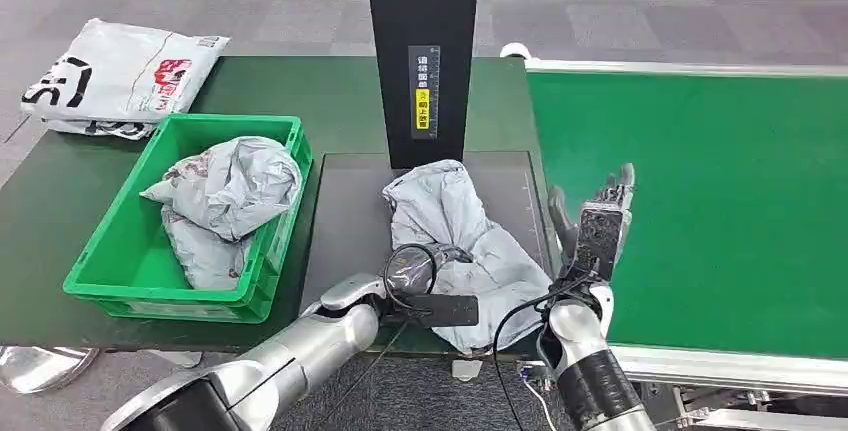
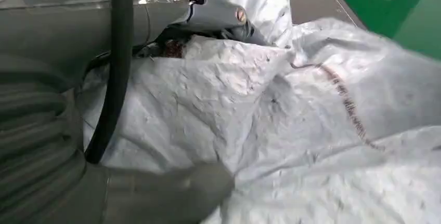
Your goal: Moved the parcel from conveyor to table for the left to box.
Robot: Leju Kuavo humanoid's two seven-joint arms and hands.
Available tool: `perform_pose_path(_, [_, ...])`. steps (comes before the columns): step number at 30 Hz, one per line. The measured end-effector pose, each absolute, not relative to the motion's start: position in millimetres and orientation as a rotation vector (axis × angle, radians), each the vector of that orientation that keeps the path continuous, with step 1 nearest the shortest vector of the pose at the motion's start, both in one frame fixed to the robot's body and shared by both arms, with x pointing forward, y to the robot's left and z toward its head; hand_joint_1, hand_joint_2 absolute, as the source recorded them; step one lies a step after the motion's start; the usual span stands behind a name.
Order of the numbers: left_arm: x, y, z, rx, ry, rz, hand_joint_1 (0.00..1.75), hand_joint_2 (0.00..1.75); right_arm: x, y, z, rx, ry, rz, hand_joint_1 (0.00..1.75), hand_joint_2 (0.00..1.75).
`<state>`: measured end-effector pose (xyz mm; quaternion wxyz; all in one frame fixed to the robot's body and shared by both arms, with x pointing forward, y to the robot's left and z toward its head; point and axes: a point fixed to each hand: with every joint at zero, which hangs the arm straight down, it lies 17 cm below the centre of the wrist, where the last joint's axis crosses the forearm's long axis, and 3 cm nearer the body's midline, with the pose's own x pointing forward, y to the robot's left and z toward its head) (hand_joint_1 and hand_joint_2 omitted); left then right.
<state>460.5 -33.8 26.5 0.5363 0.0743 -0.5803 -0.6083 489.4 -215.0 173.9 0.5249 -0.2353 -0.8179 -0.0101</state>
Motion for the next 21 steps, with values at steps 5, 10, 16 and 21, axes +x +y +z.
perform_pose_path(5, [462, -34, 29, 0.19, -1.384, -1.469, 1.75, 1.75, 489, -212, 173, -0.556, -1.956, -0.013, 0.0, 1.75])
perform_pose_path(10, [463, -35, 29, 0.193, -1.386, -1.474, 1.75, 1.75, 489, -212, 173, -0.556, -1.956, -0.012, 0.0, 1.75])
perform_pose_path(16, [464, -35, 31, 0.2, -1.393, -1.472, 1.75, 1.75, 489, -211, 173, -0.556, -1.955, -0.004, 0.0, 1.75])
perform_pose_path(21, [474, -33, 47, 0.234, -1.492, -1.387, 1.75, 1.75, 490, -208, 171, -0.551, -1.949, 0.019, 0.0, 1.75])
